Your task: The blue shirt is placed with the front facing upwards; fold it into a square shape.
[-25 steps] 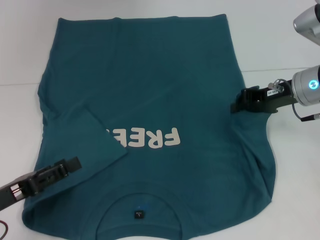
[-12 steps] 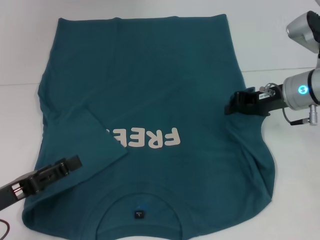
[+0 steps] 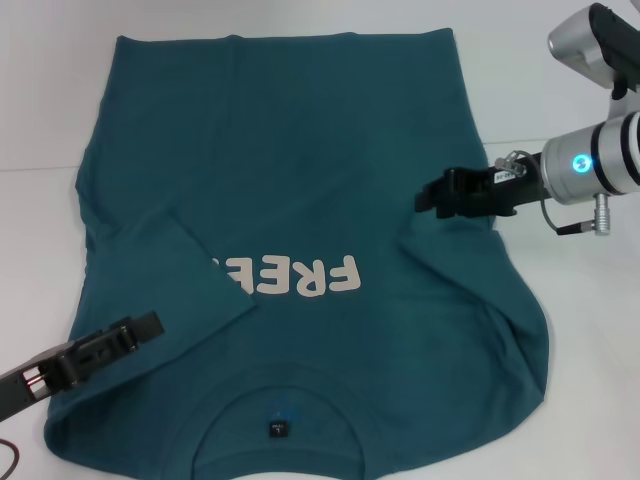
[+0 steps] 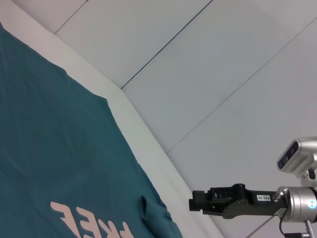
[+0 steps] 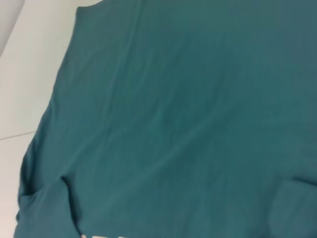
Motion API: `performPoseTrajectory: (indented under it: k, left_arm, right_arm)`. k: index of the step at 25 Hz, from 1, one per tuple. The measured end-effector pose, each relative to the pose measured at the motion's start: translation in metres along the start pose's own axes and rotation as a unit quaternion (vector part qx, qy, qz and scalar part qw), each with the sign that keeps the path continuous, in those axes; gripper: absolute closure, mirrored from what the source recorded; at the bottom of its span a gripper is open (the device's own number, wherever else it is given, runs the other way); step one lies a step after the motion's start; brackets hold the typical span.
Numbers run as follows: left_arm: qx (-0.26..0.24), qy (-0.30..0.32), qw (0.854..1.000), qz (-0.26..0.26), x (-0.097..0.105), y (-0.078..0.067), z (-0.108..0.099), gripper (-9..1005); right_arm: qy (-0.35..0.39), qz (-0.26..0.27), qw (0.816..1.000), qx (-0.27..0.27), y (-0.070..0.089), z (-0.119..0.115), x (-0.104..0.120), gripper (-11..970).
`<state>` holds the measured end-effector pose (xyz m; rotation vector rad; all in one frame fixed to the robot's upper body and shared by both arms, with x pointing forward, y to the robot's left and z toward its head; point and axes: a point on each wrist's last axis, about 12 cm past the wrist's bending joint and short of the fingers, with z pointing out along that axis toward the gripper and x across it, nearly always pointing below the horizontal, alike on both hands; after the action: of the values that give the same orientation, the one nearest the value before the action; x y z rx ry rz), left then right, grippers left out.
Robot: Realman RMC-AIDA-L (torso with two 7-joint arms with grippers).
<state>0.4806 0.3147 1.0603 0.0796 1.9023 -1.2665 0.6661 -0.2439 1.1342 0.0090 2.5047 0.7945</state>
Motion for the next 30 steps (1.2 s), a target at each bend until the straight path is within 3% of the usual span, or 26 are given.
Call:
performPoseTrajectory:
  k: [7,12,20,26,30]
  left_arm:
    - [0.000,0.000,1.000,0.000,0.000,0.000,0.000,120]
    - [0.000,0.000,1.000,0.000,0.000,0.000,0.000,120]
    - [-0.001,0.000,1.000,-0.003,0.001,0.000,-0.001,119]
    - [-0.001,0.000,1.000,-0.002,0.001,0.000,-0.001,119]
    - [0.001,0.000,1.000,-0.007,0.002,0.001,0.002,119]
  right_arm:
    - [0.005,-0.029,0.999,-0.015,0.005,0.001,0.001,574]
    - [0.024,-0.049,0.998,0.024,-0.014,-0.022,-0.009,389]
    - [0.066,-0.024,0.997,0.033,-0.050,-0.062,0.000,403]
    - [0.062,0.012,0.997,0.053,-0.078,-0.072,0.017,403]
    - [0.046,0.017,0.997,0.059,-0.082,-0.067,0.021,403]
